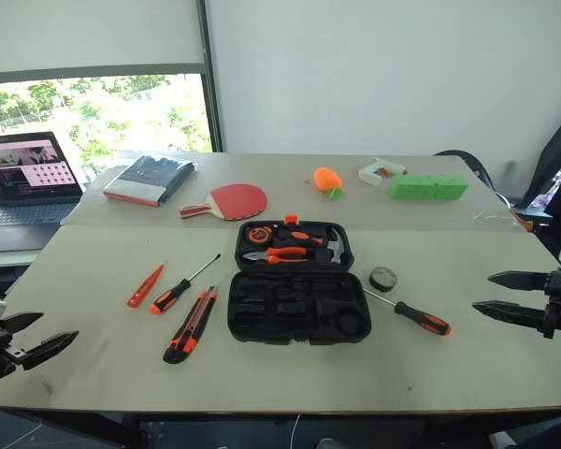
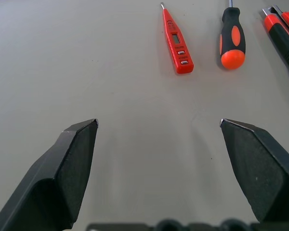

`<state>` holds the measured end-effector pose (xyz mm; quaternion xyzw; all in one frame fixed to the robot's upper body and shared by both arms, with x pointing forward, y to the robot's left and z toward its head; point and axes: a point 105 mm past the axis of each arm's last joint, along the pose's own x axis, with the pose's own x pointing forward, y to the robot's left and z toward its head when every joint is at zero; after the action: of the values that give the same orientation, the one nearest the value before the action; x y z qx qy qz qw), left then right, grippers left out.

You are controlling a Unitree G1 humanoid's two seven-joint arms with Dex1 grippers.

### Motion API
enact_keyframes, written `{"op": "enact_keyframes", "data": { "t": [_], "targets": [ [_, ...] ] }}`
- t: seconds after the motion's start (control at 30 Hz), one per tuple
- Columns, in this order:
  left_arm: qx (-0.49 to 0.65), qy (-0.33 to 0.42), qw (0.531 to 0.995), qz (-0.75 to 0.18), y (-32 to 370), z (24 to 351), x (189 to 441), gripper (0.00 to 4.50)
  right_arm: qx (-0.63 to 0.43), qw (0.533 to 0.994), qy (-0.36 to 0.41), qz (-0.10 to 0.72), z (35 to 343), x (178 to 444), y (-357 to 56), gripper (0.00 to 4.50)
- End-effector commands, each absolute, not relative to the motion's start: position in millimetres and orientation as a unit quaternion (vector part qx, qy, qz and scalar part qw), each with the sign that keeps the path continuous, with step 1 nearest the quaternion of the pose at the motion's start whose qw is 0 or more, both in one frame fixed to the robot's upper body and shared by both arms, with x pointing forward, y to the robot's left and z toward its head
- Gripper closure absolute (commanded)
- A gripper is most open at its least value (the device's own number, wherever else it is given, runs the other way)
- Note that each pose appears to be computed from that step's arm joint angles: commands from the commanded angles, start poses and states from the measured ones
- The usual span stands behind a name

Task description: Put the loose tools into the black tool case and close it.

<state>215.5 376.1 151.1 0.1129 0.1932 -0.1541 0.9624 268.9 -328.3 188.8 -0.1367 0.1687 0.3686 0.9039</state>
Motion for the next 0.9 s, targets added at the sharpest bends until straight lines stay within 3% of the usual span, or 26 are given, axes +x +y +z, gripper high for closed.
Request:
{"op": "enact_keyframes", "data": {
  "t": [0.03,0.47,0.9],
  "targets": [
    [0.133,0.181,0.962,-0.155,373.3,162.7,219.6,0.13,-0.147,0.909,0.138,0.366,204.0,269.1,-327.3,0.08],
    [0.137,0.188,0.952,-0.200,346.1,161.5,241.6,0.13,-0.180,0.911,0.104,0.356,215.8,271.6,-317.0,0.08],
    [0.186,0.235,0.910,-0.286,293.9,172.4,279.7,0.13,-0.184,0.845,0.024,0.502,245.4,235.6,-195.1,0.08]
  ]
}}
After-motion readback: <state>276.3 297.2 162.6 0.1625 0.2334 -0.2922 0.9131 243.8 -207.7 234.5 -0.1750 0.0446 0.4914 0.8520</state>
